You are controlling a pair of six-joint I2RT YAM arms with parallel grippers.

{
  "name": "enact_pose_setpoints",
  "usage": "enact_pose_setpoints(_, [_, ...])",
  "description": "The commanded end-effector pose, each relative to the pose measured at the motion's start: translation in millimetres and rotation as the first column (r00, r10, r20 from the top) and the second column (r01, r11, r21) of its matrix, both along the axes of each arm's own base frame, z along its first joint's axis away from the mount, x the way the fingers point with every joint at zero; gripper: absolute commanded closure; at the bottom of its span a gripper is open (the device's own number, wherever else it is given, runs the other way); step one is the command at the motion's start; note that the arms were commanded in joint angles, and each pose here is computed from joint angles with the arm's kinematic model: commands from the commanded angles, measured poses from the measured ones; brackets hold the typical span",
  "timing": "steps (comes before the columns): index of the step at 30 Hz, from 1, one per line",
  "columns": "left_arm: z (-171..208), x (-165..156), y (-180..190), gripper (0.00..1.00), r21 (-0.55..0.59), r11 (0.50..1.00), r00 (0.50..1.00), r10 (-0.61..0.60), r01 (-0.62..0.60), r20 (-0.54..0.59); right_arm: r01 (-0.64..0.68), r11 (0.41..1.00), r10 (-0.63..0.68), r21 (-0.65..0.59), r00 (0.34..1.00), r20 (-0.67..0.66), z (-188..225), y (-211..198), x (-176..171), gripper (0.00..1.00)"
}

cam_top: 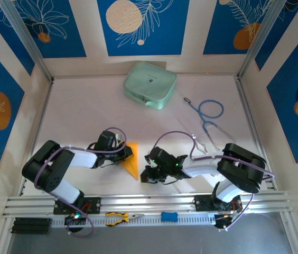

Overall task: Fold a paper plane with a square sheet of paper (pick it up from the middle)
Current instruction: Perform the fourth fold on the wing at the bottom-center of the table.

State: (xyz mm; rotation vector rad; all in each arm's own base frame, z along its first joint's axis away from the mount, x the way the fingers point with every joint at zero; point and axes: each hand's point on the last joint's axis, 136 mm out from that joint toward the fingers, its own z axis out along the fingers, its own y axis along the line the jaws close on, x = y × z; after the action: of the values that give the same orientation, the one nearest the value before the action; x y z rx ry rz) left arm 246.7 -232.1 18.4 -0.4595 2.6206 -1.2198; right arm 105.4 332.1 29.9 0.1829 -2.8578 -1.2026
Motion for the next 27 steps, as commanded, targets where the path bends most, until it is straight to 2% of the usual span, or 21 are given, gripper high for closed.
enact_pose_setpoints(1, [-18, -8, 18, 0.97, 0.08, 0.994, 0.996, 0.08, -0.077, -0.039, 0.037, 0.999, -0.037, 0.004, 0.998, 0.045, 14, 1, 21, 0.94])
enact_pose_setpoints(5, [-18, -11, 18, 0.98, 0.091, 0.991, 0.994, 0.103, -0.1, -0.029, 0.104, 0.992, -0.109, 0.068, 0.991, 0.077, 28, 10, 48, 0.94])
enact_pose_setpoints(8, [-17, -11, 17, 0.98, 0.091, 0.991, 0.994, 0.104, -0.101, -0.024, 0.095, 0.99, -0.104, 0.104, 0.991, 0.087, 38, 24, 61, 0.94])
enact_pose_setpoints(16, [-19, -12, 13, 0.98, 0.08, 0.993, 0.995, 0.092, -0.09, -0.029, 0.111, 0.989, -0.116, 0.102, 0.992, 0.045, 21, 51, 77, 0.94])
enact_pose_setpoints(27, [-18, -11, 14, 0.98, 0.082, 0.992, 0.995, 0.094, -0.092, -0.025, 0.11, 0.989, -0.115, 0.1, 0.992, 0.045, 12, 65, 88, 0.95])
